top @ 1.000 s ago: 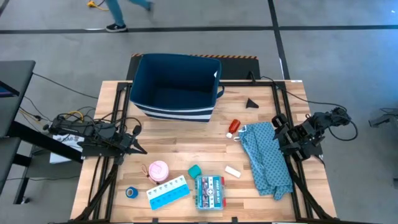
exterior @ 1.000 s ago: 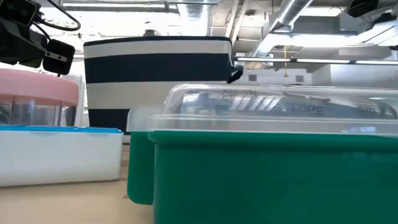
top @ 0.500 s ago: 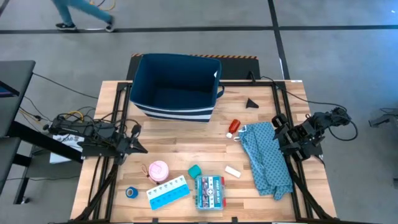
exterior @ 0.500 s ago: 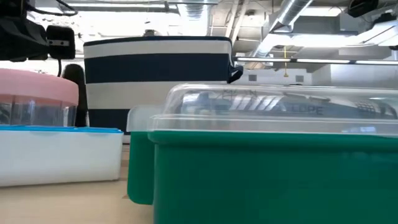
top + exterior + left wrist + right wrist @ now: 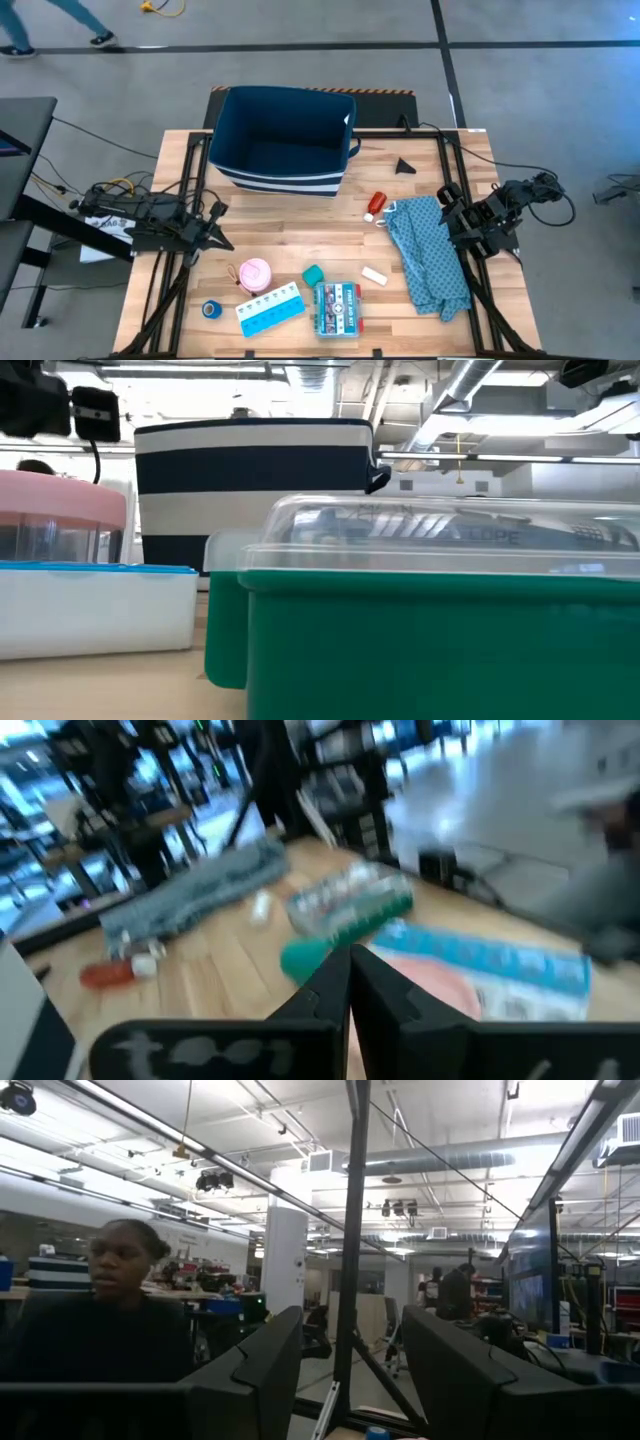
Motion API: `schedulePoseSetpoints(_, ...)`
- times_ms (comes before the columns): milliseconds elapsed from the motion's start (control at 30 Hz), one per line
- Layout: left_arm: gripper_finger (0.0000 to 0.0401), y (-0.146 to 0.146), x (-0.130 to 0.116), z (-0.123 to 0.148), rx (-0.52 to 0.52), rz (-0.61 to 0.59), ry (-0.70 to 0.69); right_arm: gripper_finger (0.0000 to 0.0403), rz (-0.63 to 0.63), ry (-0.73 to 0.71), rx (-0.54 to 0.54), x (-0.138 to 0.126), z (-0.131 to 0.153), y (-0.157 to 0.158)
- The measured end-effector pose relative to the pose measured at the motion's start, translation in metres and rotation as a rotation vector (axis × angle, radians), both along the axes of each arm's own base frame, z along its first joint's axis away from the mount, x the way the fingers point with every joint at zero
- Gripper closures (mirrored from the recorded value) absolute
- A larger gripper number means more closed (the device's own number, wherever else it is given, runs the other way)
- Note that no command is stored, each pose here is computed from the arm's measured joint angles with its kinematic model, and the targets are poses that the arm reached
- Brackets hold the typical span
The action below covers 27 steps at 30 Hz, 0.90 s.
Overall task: Pick & place medical supplies in basket/bin
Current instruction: Put the red pill bottle into the laundry organizer
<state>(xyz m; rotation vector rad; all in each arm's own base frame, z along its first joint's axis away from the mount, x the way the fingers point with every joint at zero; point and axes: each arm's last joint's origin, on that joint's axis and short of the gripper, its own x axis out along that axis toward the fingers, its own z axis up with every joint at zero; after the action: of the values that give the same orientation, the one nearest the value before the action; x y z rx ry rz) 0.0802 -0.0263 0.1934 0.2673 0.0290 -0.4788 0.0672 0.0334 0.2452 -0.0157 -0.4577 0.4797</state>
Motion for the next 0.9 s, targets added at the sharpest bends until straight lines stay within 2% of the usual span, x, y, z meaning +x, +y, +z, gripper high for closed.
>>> schedulePoseSetpoints(100,0.0401,0.000,0.000,0.008,-0.117,0.005,-0.033,0.0233,0.000,0.000,0.000,0.000,0.000,0.000)
schedulePoseSetpoints(233,0.0401,0.000,0.000,0.017,-0.332,0.003,-0.026,0.0233,0.000,0.000,0.000,0.000,0.000,0.000)
schedulePoseSetpoints(300,0.0401,0.000,0.000,0.020,-0.385,0.010,-0.037,0.0233,0.000,0.000,0.000,0.000,0.000,0.000)
schedulePoseSetpoints(367,0.0401,0.001,0.000,0.024,-0.397,0.029,-0.076,0.0233,0.000,0.000,0.000,0.000,0.000,0.000)
schedulePoseSetpoints(533,0.0401,0.004,-0.001,0.032,-0.339,0.097,-0.217,0.0233,0.000,0.000,0.000,0.000,0.000,0.000)
schedulePoseSetpoints(700,0.0401,0.004,-0.003,0.038,-0.305,0.103,-0.300,0.0233,0.000,0.000,0.000,0.000,0.000,0.000)
schedulePoseSetpoints(833,0.0401,0.005,-0.003,0.040,-0.342,0.104,-0.307,0.0233,0.000,0.000,0.000,0.000,0.000,0.000)
schedulePoseSetpoints(900,0.0401,0.006,-0.003,0.040,-0.363,0.147,-0.298,0.0233,0.000,0.000,0.000,0.000,0.000,0.000)
